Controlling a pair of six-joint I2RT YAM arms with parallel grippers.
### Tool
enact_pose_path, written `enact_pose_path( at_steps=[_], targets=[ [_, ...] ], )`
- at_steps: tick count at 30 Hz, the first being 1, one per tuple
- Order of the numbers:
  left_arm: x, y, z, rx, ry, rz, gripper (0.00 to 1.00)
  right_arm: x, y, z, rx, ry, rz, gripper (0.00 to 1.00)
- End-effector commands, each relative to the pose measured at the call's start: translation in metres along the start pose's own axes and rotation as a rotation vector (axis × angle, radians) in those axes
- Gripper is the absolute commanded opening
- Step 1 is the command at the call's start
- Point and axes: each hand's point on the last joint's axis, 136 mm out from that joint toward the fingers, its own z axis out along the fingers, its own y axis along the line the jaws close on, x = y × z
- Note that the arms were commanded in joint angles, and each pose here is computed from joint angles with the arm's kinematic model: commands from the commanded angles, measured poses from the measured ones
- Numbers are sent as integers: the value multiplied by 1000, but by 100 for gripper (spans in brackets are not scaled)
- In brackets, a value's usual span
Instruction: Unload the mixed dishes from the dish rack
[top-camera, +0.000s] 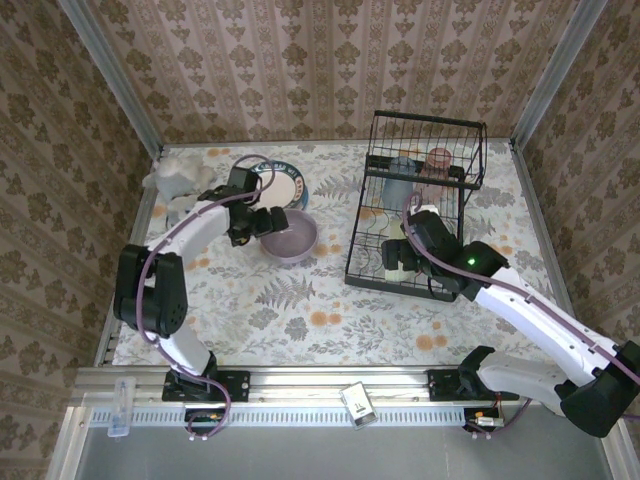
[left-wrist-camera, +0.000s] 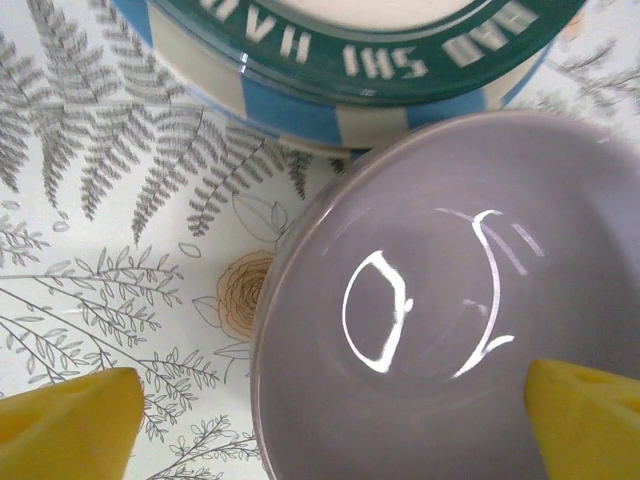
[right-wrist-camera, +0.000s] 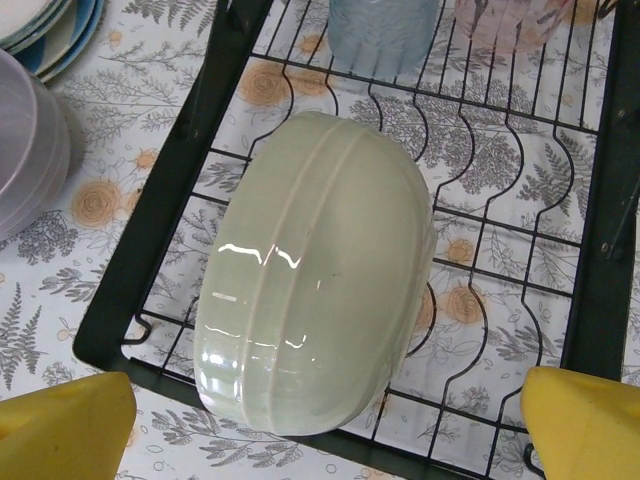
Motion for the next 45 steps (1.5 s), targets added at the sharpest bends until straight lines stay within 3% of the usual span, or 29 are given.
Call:
enact_pose_path(
  at_steps=[1, 9, 13, 17, 24, 31, 45],
  targets=[
    [-14, -13, -33, 45, -73, 24, 100, -5, -4, -2, 25, 15, 21, 100],
    [-22, -32, -102, 147, -229, 120, 100, -5, -2, 9, 40, 69, 38, 100],
    [-9, -57, -132, 321, -298, 213, 100, -3, -1, 17, 36, 99, 66, 100],
    [17, -87, -145, 506, -286, 309, 100, -3, -1, 24, 42, 123, 86, 100],
    [66, -119, -120, 571, -169, 469, 99, 0, 0, 35, 60, 168, 110, 100],
    [99, -145, -88, 606, -44, 489, 96, 10, -6, 45, 120, 216, 160, 100],
    [125, -163, -54, 615, 46, 482, 91, 16, -2, 67, 56, 273, 269, 93]
  ],
)
